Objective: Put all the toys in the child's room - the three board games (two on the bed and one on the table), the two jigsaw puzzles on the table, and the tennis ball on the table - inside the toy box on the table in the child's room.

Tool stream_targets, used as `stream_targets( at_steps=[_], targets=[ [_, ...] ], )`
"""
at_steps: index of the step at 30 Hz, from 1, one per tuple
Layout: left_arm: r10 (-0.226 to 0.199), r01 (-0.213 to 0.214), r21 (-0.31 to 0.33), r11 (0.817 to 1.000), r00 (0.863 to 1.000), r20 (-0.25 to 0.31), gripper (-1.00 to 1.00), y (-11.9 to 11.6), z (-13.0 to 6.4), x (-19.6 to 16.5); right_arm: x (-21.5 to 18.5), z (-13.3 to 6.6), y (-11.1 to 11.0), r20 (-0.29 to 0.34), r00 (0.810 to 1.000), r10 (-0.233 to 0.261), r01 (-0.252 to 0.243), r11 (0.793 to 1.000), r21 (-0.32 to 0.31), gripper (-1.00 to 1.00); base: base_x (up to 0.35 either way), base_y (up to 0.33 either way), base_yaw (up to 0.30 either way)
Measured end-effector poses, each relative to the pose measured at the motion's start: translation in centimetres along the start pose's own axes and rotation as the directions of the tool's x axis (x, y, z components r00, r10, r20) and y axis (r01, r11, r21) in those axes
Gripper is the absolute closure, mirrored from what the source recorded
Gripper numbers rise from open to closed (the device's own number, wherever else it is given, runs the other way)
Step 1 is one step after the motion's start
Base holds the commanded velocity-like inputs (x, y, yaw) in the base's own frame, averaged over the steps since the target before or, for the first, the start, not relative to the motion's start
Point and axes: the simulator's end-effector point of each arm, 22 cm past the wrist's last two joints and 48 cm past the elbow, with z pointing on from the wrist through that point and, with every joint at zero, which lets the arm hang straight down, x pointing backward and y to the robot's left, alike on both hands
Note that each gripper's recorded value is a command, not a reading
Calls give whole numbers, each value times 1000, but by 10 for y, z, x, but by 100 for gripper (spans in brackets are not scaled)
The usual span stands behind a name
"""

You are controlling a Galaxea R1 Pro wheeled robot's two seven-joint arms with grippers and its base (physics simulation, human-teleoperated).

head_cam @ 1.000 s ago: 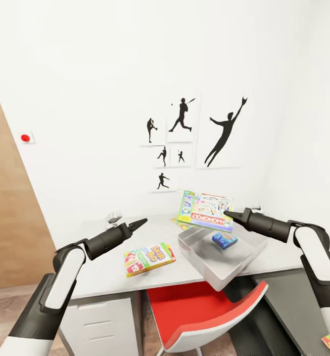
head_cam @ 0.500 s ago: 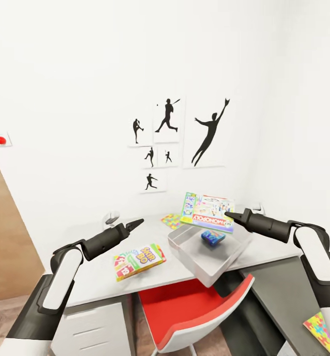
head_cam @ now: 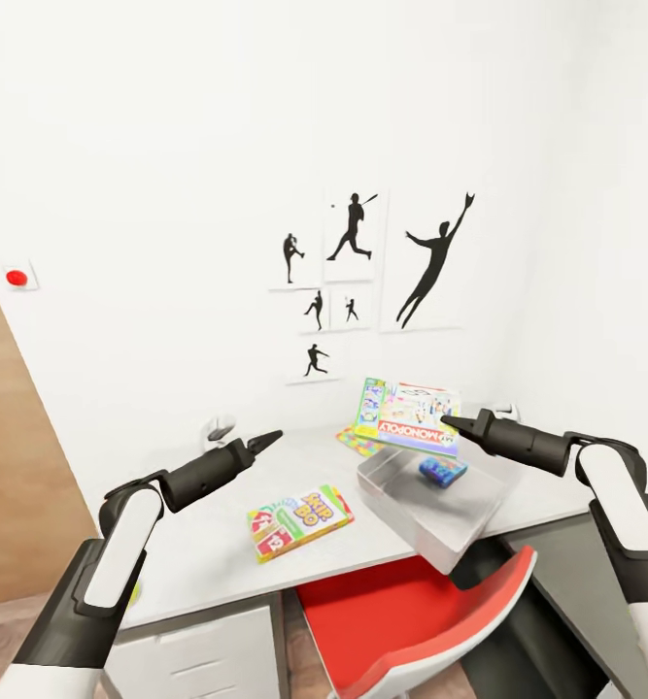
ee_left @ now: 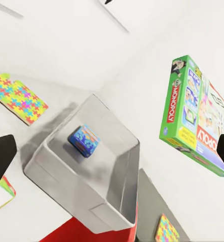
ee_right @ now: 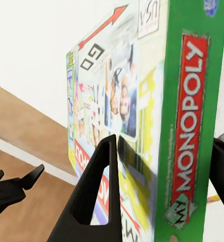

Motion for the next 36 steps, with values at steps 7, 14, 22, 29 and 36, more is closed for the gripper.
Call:
stream_targets(
  at_steps=[7, 14, 22, 29, 36],
  targets=[
    [-1, 1, 0, 1000, 1000, -5, -100, 0, 0, 1, 1, 1, -1, -1, 1000, 7, -7, 1000, 2, 100, 110, 238, -202],
    [1, -1, -1, 1000, 1000, -9, -100, 0, 1, 3, -4, 5, -19, 3, 1000, 12, -12, 996, 85, 100, 32, 66, -269],
    [-1, 1, -2, 1000, 1000, -8, -100, 1, 0, 2, -3, 9, -26, 3, 1000, 23, -23, 992, 121, 100, 3, 6, -243],
    [0, 0, -2, 1000, 1000, -8, -100, 0, 0, 2, -2, 10, -25, 3, 1000, 25, -25, 993, 119, 100, 84, 1, -54],
    [0, 0, -2, 1000, 1000, -7, -100, 0, 0, 2, -1, 12, -23, 2, 1000, 25, -25, 993, 115, 100, 261, 3, -51]
  ],
)
